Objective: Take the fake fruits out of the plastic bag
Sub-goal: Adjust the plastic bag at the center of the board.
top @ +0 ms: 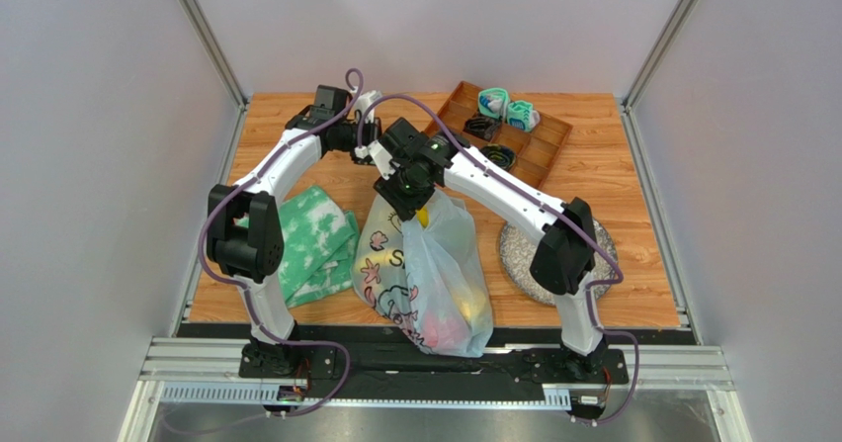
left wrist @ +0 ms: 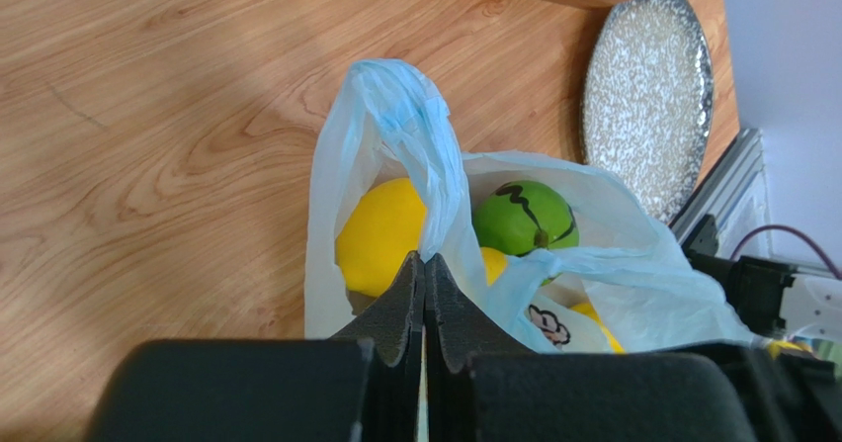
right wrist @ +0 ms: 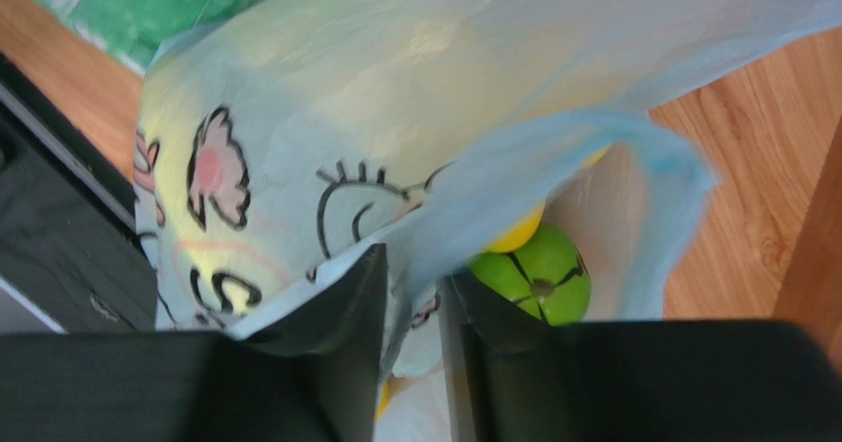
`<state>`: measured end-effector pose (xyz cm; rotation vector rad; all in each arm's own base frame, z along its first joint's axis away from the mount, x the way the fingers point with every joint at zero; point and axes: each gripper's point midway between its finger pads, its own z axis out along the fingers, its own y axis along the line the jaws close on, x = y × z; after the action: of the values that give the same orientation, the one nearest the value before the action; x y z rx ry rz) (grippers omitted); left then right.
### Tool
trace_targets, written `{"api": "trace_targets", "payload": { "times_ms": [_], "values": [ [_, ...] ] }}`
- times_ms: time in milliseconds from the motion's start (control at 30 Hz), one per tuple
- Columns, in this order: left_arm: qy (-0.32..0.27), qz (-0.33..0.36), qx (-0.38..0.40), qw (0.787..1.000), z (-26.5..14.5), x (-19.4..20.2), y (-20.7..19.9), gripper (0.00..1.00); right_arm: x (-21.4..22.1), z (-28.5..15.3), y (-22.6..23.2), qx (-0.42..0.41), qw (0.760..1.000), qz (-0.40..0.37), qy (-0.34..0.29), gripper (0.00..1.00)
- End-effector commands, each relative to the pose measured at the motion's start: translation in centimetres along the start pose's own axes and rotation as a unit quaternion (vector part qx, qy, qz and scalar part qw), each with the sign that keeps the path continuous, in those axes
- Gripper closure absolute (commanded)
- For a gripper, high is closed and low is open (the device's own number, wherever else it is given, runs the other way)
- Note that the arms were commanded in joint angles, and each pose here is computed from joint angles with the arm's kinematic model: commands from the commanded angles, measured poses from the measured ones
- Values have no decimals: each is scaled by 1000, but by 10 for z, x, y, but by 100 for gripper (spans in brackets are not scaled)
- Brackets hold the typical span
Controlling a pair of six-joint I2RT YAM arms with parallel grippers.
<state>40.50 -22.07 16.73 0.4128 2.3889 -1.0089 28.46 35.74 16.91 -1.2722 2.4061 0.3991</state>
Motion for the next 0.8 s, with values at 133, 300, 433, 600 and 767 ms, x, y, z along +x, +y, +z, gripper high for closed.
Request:
{"api": "trace_targets", "payload": {
  "times_ms": [133,300,433,600,767],
  "values": [
    [-106,20,6,994,-59,-76,-22,100,-117,-119,-70,72,970,11,-233,100],
    [-211,122,75,967,-128,-140,-85,100,-155,-225,-126,161,907,25,-387,100],
    [-233,177,124,948,-166,-142,-133,100,-150,-302,-116,185,867,-26,-462,100],
    [-214,198,139,946,-184,-96,-155,100,-82,-286,-94,176,889,-40,-421,100],
    [-166,199,145,955,-182,-29,-159,100,13,-223,-89,173,931,19,-320,100]
  ]
}}
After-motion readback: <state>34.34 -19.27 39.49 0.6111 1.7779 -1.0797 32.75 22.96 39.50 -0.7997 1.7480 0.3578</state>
